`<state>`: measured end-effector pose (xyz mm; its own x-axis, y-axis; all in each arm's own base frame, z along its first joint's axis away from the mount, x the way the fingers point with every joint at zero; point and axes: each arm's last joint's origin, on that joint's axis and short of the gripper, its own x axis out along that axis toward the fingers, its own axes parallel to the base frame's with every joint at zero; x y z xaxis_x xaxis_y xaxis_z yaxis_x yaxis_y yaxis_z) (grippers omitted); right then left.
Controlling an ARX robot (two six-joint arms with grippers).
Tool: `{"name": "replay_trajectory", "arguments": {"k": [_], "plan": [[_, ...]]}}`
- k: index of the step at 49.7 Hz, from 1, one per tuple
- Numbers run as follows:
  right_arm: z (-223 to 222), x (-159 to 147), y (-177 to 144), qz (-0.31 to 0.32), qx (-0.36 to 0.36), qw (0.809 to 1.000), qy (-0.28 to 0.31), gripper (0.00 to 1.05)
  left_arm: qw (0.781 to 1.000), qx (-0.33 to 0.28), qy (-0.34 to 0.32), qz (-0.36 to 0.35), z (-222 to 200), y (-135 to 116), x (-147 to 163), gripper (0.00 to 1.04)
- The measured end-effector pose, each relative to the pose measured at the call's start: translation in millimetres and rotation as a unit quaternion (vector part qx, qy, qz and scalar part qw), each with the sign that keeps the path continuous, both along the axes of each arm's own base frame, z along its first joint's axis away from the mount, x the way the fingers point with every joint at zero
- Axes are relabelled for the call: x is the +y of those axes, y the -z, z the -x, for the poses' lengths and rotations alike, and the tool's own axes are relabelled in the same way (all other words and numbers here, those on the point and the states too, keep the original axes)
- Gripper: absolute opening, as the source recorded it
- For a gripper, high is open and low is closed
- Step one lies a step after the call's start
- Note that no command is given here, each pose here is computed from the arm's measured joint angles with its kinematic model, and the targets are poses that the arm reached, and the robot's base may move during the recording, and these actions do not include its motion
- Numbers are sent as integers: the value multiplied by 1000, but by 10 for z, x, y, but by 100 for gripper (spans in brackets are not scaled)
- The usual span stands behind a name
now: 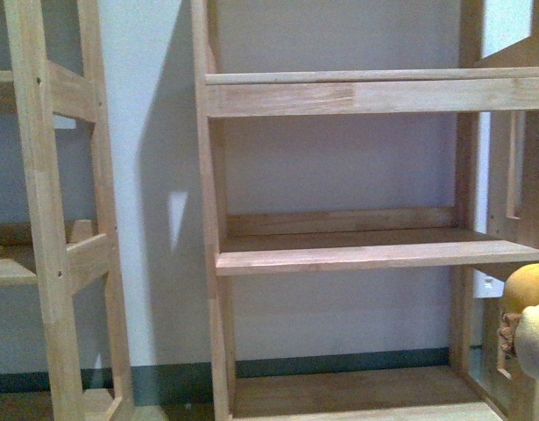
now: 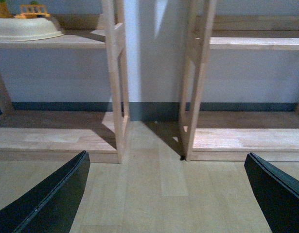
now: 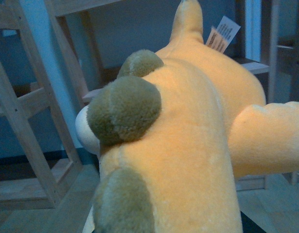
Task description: Put away toys
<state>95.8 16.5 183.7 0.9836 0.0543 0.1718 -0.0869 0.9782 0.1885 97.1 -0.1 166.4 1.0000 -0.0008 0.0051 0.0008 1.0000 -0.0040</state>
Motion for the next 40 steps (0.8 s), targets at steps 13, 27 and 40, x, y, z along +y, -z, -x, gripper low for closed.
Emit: {"name": "replay_trajectory", "arguments": {"k": [13,27,40], "plan": [[0,4,0,1,0,1000,-5,19,1000,0,0,0,0,0,0,99],[0,4,0,1,0,1000,-4,19,1000,0,0,0,0,0,0,99],[0,4,0,1,0,1000,-4,19,1000,0,0,0,0,0,0,99]]}}
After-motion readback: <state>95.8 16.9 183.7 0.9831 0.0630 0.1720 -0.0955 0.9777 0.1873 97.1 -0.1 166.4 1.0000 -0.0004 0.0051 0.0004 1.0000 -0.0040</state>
